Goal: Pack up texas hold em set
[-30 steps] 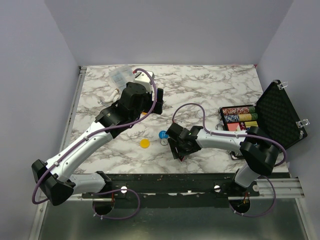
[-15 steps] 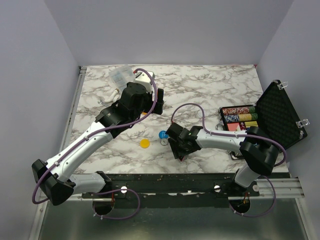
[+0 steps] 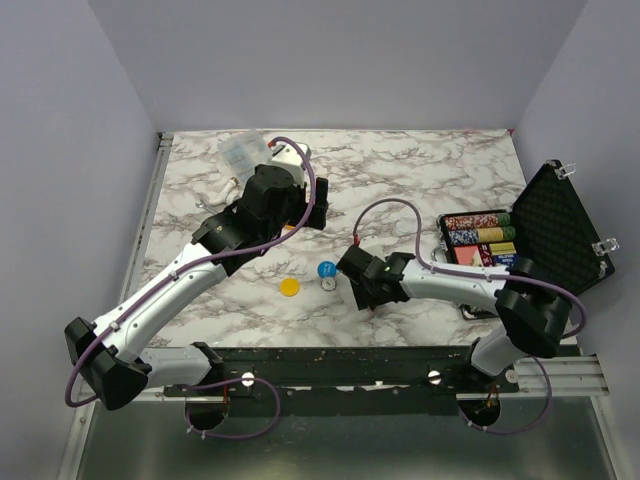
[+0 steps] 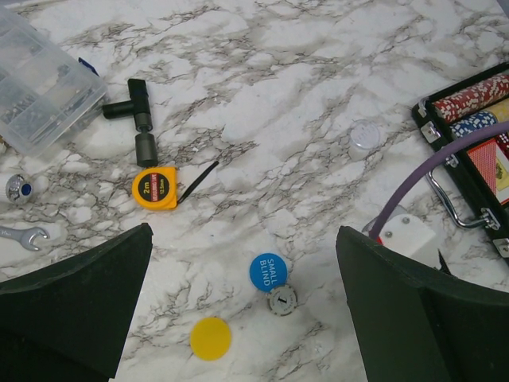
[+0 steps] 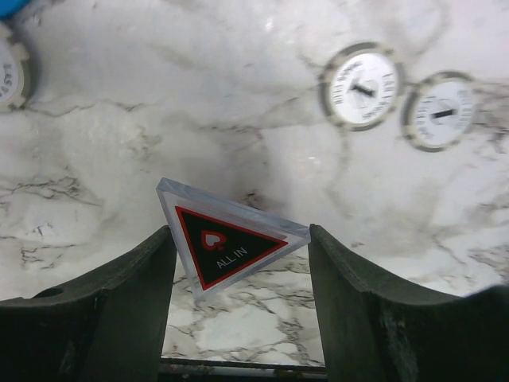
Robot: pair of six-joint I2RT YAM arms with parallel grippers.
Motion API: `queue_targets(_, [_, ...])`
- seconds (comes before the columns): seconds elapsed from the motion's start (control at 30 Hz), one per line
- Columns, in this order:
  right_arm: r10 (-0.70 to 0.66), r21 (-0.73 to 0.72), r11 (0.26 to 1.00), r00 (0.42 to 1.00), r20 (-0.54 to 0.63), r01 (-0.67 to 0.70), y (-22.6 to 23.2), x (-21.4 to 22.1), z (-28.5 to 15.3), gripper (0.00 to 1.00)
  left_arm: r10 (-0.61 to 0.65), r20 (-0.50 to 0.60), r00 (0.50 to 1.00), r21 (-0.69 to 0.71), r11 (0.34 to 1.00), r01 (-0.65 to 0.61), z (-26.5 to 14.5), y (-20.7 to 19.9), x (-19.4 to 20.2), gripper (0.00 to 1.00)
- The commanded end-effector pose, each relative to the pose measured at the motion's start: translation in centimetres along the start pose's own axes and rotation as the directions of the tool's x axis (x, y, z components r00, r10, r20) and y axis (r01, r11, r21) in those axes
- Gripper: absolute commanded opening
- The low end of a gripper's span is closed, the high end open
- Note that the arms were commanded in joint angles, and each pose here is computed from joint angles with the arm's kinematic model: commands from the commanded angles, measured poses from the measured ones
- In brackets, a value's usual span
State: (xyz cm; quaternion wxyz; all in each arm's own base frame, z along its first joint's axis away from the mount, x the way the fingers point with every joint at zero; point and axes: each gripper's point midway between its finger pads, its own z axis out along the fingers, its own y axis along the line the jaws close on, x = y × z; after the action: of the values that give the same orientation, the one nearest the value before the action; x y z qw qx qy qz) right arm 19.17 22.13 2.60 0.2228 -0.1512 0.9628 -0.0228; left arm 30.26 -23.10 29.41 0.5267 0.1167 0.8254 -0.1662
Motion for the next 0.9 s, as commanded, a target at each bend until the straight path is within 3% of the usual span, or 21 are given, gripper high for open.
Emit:
queue_targets(0.0, [0.048, 0.155, 0.985, 0.984, 0.169, -0.075, -4.3, -3.1, -2.7, 0.27, -0.014, 0.016, 1.0, 0.023, 1.0, 0.014, -0.3, -0.5, -1.1, 0.98])
queue_targets(0.1, [0.097, 0.172, 0.975, 0.965, 0.244, -0.142, -6.3, -4.8, -4.3, 0.16, -0.016, 0.018, 1.0, 0.03, 0.999, 0.016, -0.5, -0.7, -1.2, 0.98])
queue_targets(0.3, [0.29, 0.196, 0.906, 0.888, 0.356, -0.375, -12.1, -7.0, -5.9, 0.02, -0.03, 0.03, 0.999, 0.051, 0.998, 0.029, -1.2, -0.9, -1.8, 0.98])
queue_targets(0.4, [0.452, 0.172, 0.82, 0.802, 0.39, -0.546, -15.9, -7.3, -6.0, 0.01, -0.046, 0.034, 0.998, 0.079, 0.996, 0.043, -1.7, -1.4, -2.1, 0.98])
queue_targets(0.5, [0.603, 0.151, 0.689, 0.676, 0.424, -0.709, -19.7, -7.0, -6.1, 0.01, -0.061, 0.034, 0.998, 0.105, 0.993, 0.058, -2.1, -1.9, -2.4, 0.98])
queue_targets(0.6, [0.669, 0.142, 0.608, 0.6, 0.439, -0.781, -22.3, -6.7, -6.3, 0.01, -0.092, -0.006, 0.996, 0.139, 0.986, 0.092, -2.4, -2.9, -2.8, 0.98])
queue_targets(0.73, [0.65, 0.247, 0.543, 0.588, 0.482, -0.802, -25.8, -6.0, -6.9, 0.01, -0.122, -0.108, 0.987, 0.238, 0.96, 0.145, -3.3, -5.5, -3.6, 0.98])
queue_targets(0.87, [0.582, 0.367, 0.543, 0.653, 0.485, -0.756, -27.9, -5.8, -7.9, 0.01, -0.109, -0.107, 0.988, 0.27, 0.953, 0.134, -3.2, -5.9, -2.9, 0.99])
